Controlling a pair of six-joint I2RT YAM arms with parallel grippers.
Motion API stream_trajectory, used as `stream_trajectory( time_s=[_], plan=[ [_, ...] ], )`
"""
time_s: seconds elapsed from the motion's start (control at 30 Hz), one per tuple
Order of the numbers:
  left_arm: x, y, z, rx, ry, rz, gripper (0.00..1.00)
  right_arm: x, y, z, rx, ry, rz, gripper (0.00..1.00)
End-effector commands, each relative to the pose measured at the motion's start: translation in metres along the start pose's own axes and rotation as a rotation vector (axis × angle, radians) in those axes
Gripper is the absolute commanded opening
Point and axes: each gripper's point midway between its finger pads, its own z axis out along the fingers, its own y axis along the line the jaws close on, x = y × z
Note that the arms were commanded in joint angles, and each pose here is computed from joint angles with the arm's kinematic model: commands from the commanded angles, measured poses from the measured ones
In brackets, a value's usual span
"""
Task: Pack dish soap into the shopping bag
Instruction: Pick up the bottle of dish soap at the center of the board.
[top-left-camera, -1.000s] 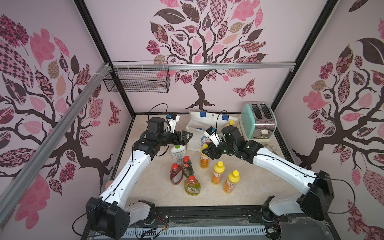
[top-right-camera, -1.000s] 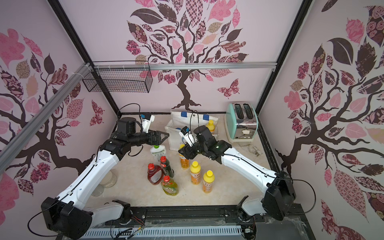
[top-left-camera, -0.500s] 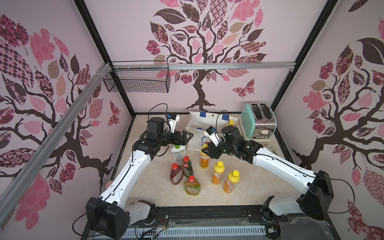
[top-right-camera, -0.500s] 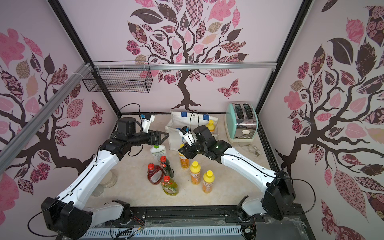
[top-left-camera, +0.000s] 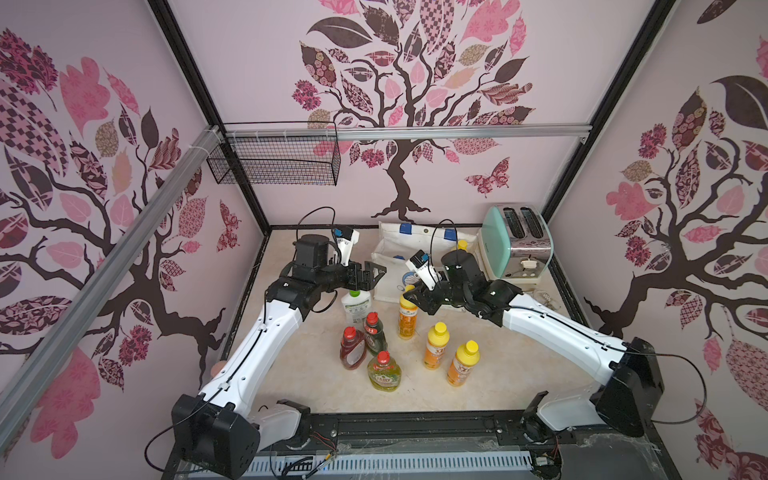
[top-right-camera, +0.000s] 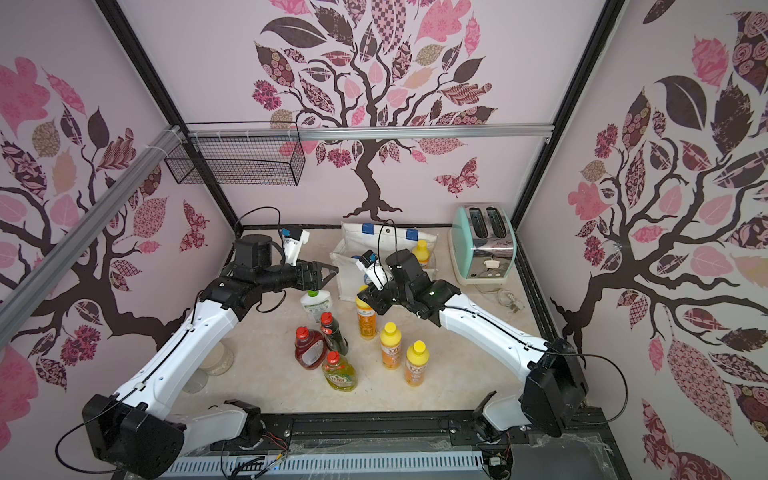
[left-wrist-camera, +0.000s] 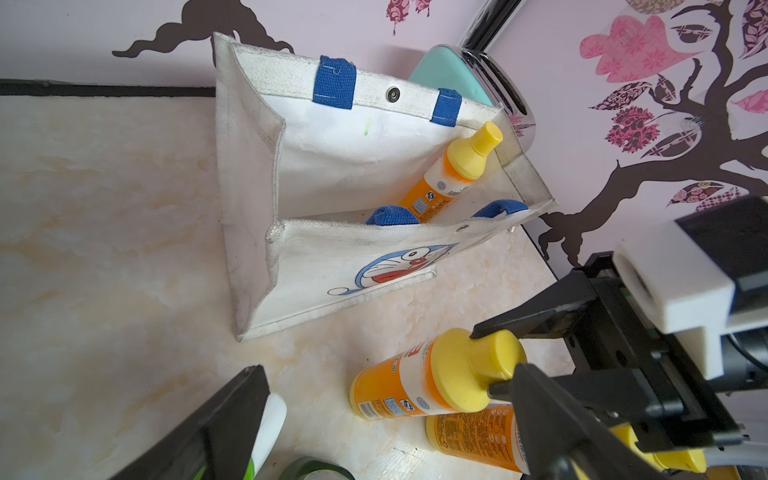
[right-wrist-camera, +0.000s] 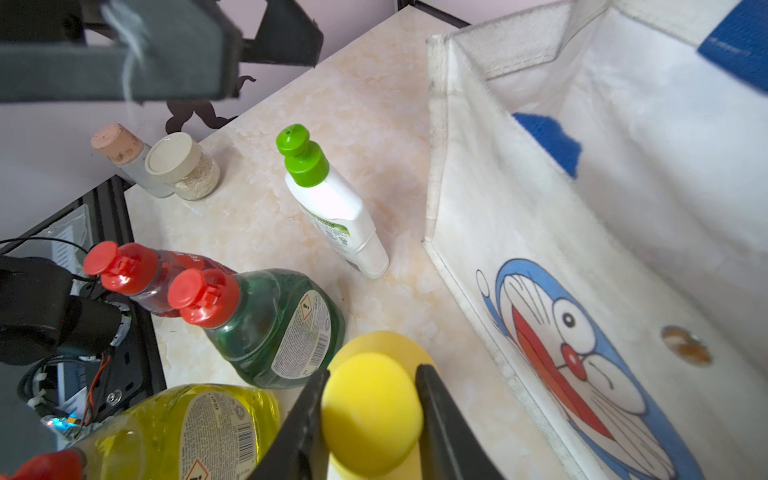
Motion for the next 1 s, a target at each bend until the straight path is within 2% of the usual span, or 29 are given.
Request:
stream_trajectory(
  time_s=[0.0,0.2,0.43,0.97],
  plan=[
    [-0.002,-0.004,-0.003,0.013,-0.013,0.016,0.97,0.011,0.008,0.004,-0.036,0.057,0.031,0.27],
    [-0.003,-0.005,-0.004,0.015,-0.016,0.019,0.97,0.004,0.005,-0.001,-0.011,0.043,0.024,0.10],
    [-0.003,-0.005,-0.004,0.015,-0.015,0.017,0.97,-0.012,-0.005,-0.012,0.061,0.017,-0.006,0.01],
    [-0.002,-0.006,-0.001,0.026,-0.010,0.015,0.97,-0.057,-0.015,-0.044,0.175,-0.035,-0.051,0.00]
  ],
)
